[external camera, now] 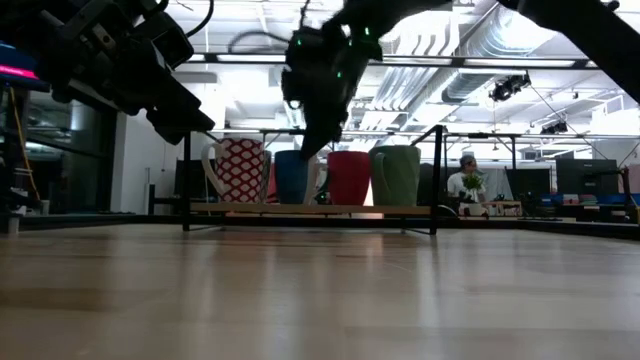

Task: Place coffee mugs
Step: Put the white mug on the shelf

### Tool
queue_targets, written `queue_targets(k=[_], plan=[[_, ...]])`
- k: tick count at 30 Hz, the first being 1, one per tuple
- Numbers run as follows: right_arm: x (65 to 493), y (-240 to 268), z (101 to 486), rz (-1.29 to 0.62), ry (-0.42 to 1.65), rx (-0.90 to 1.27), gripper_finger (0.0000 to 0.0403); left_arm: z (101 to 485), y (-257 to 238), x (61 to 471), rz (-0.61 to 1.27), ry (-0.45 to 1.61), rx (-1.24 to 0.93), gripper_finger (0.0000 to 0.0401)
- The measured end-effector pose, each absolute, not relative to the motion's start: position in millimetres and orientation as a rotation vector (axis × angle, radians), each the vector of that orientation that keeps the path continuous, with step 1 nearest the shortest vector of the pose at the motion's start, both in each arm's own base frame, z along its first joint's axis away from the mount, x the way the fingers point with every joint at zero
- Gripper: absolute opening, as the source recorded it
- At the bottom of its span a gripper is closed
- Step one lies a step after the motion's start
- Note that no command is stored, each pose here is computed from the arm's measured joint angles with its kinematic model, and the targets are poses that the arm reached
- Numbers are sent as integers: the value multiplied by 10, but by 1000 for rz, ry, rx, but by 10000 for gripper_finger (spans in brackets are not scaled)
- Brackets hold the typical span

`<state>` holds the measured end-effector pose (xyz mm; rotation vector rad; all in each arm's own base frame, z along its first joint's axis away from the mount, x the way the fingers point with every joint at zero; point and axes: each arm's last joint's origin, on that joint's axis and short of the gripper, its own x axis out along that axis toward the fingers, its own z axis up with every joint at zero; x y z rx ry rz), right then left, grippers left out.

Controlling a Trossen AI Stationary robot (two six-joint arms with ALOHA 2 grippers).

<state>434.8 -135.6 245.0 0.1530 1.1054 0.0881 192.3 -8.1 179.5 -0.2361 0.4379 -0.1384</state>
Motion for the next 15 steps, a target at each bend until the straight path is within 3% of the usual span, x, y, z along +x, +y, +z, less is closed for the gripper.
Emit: queue_targets(k=[8,15], plan=[[3995,-515,2942,381,1282,100,0,1788,-81,1920,-137,445,-237,170],[3592,-19,3431,335,1269,45,0,1787,-81,1919,-138,447,-238,170]])
